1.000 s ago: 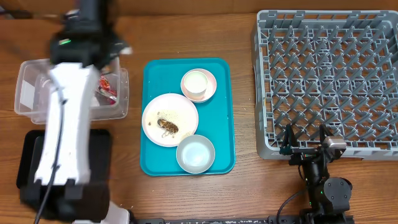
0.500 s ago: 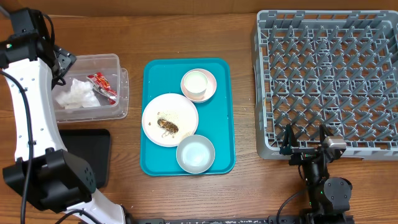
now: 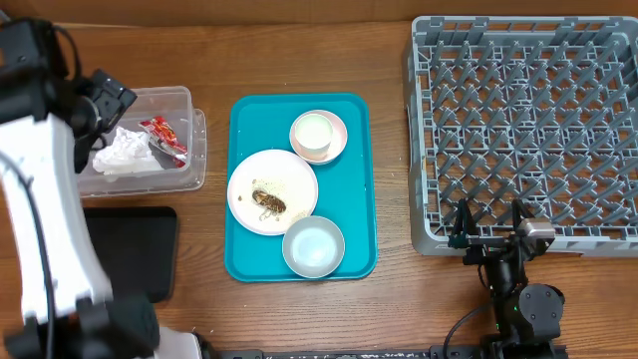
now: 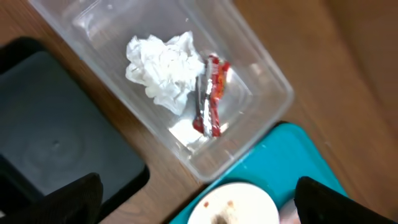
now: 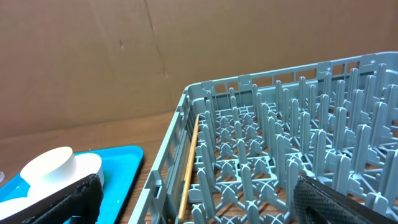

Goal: Sort waste into correct bins and load items into the dishwasher

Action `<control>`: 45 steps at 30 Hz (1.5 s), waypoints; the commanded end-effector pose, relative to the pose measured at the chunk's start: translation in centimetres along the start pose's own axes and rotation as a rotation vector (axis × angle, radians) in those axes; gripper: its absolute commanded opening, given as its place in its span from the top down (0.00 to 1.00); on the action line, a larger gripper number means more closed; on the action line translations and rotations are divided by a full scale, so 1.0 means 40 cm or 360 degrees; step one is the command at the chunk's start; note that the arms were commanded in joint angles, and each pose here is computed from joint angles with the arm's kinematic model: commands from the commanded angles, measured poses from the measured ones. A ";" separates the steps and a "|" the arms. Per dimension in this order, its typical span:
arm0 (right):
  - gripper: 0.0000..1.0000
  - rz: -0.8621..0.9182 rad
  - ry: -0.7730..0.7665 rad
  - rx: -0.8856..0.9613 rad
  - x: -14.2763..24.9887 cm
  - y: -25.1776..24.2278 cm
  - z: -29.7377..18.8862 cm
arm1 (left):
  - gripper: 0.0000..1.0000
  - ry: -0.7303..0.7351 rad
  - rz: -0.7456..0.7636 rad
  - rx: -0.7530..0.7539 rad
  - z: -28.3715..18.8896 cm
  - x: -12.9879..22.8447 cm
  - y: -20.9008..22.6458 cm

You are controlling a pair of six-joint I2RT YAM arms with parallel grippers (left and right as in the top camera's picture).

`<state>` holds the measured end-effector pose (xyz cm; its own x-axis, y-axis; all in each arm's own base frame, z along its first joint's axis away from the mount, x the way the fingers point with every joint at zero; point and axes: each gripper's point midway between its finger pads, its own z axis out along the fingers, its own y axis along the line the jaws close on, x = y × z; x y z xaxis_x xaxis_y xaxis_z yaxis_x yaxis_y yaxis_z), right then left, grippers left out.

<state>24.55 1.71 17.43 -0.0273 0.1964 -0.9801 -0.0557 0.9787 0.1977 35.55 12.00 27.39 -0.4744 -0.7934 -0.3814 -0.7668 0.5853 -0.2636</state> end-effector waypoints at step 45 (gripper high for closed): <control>0.00 -0.0010 0.0006 0.0005 0.008 -0.004 0.001 | 0.30 0.1012 0.1785 0.0070 0.040 0.899 -0.125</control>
<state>24.55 1.72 17.41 -0.0282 0.1967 -0.9801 -0.0563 0.9786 0.1980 23.38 -18.99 15.26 -0.9851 0.1713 0.0178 0.1677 0.9774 -0.1285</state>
